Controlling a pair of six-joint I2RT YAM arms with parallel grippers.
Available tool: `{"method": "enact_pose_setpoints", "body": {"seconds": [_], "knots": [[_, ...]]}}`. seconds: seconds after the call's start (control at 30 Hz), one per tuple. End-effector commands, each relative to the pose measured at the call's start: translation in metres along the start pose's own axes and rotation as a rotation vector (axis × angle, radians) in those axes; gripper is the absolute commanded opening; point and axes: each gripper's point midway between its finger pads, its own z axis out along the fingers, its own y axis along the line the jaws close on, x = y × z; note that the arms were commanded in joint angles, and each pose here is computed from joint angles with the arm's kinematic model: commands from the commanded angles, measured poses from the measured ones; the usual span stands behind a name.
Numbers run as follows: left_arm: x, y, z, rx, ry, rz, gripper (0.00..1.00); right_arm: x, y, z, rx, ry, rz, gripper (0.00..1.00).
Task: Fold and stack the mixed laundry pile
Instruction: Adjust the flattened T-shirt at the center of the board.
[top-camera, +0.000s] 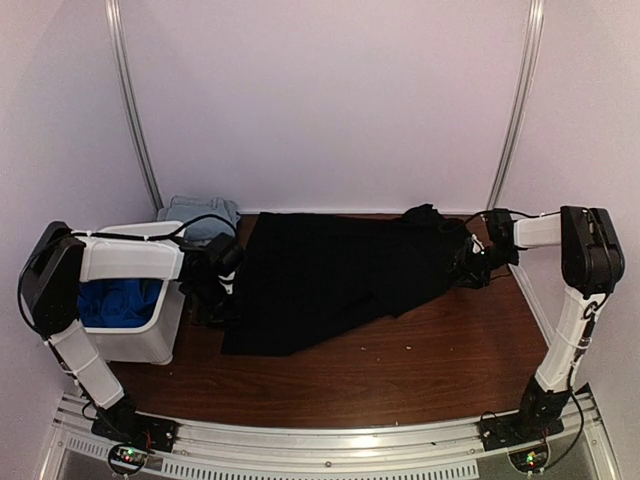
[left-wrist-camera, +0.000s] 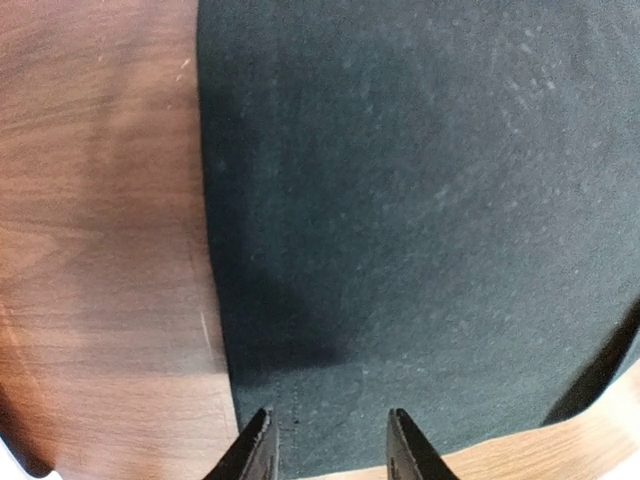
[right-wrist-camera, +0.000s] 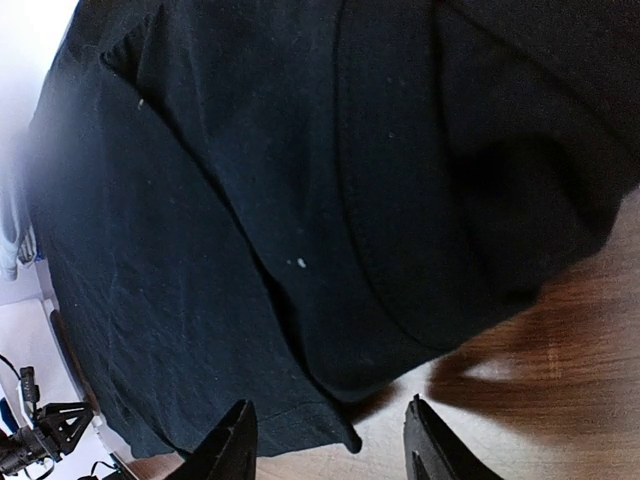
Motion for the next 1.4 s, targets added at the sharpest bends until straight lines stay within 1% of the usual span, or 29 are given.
{"method": "enact_pose_setpoints", "body": {"seconds": [0.0, 0.23, 0.5, 0.63, 0.7, 0.8, 0.87, 0.9, 0.97, 1.07, 1.23, 1.37], "knots": [[-0.008, -0.004, -0.002, -0.005, -0.017, 0.016, 0.39, -0.001, -0.005, 0.001, 0.026, 0.000, -0.030, 0.48], [-0.011, -0.006, 0.000, -0.005, -0.017, 0.020, 0.39, 0.013, -0.009, 0.008, -0.003, 0.031, -0.011, 0.39], [-0.011, -0.003, 0.000, -0.013, -0.015, 0.025, 0.39, 0.023, -0.016, 0.015, -0.003, 0.051, -0.014, 0.35], [-0.010, -0.002, 0.001, -0.015, -0.009, 0.024, 0.39, 0.018, -0.019, 0.024, -0.001, 0.049, -0.028, 0.31], [-0.009, -0.001, 0.001, -0.017, -0.010, 0.025, 0.39, 0.018, -0.020, 0.026, 0.001, 0.056, -0.032, 0.26], [-0.009, 0.000, -0.001, -0.021, -0.011, 0.024, 0.39, 0.021, -0.018, 0.023, -0.004, 0.064, -0.032, 0.23], [-0.009, 0.001, 0.000, -0.023, -0.010, 0.020, 0.39, 0.022, -0.012, 0.017, -0.020, 0.055, -0.029, 0.19], [-0.009, 0.002, 0.000, -0.024, -0.009, 0.018, 0.39, 0.023, -0.010, 0.013, -0.024, 0.049, -0.028, 0.14], [-0.009, 0.002, 0.001, -0.025, -0.009, 0.017, 0.39, 0.023, -0.003, 0.005, -0.036, 0.040, -0.027, 0.00], [-0.011, 0.001, 0.001, -0.024, -0.012, 0.017, 0.38, 0.025, 0.007, -0.013, -0.045, 0.024, -0.019, 0.00], [-0.018, -0.003, -0.001, -0.015, -0.021, 0.029, 0.38, 0.030, 0.023, -0.061, -0.007, -0.045, -0.019, 0.00], [-0.022, -0.003, -0.005, -0.013, -0.030, 0.038, 0.39, 0.054, 0.028, -0.103, 0.021, -0.107, 0.032, 0.00]]}}
